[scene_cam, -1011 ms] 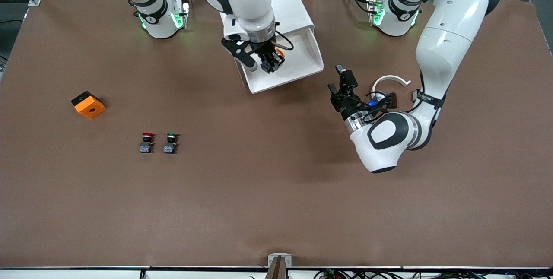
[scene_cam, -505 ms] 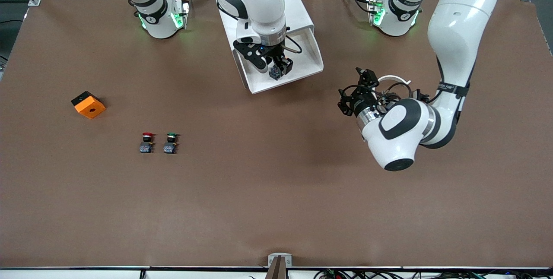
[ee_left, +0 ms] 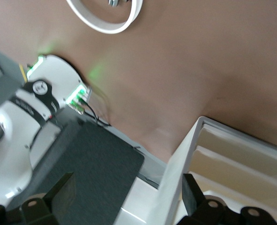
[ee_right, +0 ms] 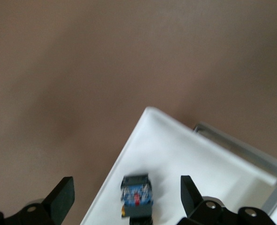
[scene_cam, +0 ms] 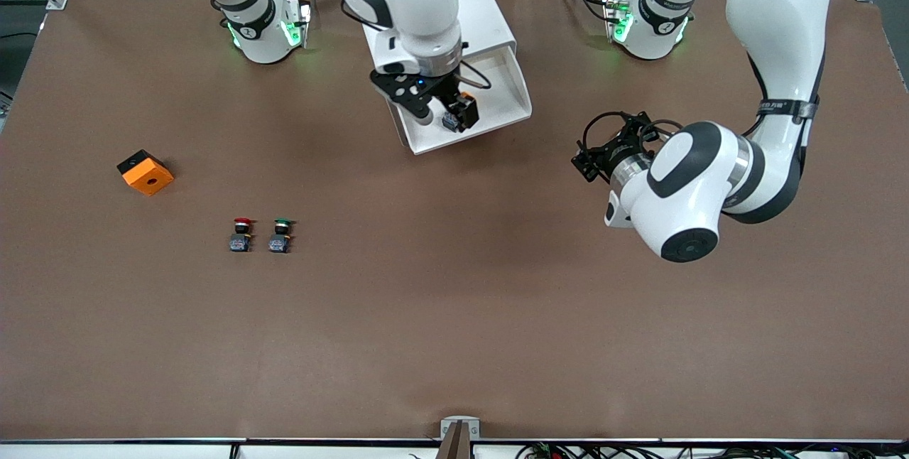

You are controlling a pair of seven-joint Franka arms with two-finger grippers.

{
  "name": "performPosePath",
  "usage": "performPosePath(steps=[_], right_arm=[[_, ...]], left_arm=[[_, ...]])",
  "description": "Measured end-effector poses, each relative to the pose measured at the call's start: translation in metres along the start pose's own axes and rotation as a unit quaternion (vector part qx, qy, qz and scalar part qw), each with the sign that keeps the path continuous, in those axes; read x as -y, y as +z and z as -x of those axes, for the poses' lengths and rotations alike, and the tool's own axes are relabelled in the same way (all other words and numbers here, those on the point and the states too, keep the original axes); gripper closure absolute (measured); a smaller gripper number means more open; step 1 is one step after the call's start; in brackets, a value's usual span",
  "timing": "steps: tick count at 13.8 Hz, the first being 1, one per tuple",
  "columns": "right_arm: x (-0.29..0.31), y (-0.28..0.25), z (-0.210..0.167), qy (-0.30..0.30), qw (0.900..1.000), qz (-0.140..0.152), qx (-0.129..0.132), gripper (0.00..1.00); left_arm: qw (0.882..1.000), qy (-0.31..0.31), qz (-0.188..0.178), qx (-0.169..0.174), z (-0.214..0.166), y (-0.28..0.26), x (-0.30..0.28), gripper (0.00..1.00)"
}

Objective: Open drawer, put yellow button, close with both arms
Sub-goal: 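Open the right gripper to drop the yellow button into the drawer, then push the drawer shut with the left gripper while the right gripper withdraws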

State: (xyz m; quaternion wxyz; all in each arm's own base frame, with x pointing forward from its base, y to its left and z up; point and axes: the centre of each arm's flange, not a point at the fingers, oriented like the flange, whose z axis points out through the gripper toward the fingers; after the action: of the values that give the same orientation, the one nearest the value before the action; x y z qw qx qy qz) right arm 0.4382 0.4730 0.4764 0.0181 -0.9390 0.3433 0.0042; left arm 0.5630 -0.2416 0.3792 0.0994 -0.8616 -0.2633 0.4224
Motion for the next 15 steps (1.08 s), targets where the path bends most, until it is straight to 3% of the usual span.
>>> performPosePath(steps=[3, 6, 12, 15], right_arm=[[-0.013, -0.029, -0.075, -0.044, 0.999, 0.011, 0.001, 0.0], [-0.041, -0.049, -0.146, -0.097, 0.995, 0.025, 0.008, 0.0], [-0.117, -0.086, -0.259, -0.199, 0.979, 0.04, 0.031, 0.0], [-0.164, -0.106, -0.307, -0.258, 0.964, 0.041, 0.043, 0.0]], left_arm=[[0.996, 0.049, 0.011, -0.073, 0.028, -0.003, -0.01, 0.0], [0.985, 0.081, 0.035, -0.149, 0.058, 0.012, -0.042, 0.0], [0.956, 0.096, 0.122, -0.249, 0.094, 0.029, -0.103, 0.0], [0.95, 0.077, 0.143, -0.266, 0.118, 0.042, -0.123, 0.0]])
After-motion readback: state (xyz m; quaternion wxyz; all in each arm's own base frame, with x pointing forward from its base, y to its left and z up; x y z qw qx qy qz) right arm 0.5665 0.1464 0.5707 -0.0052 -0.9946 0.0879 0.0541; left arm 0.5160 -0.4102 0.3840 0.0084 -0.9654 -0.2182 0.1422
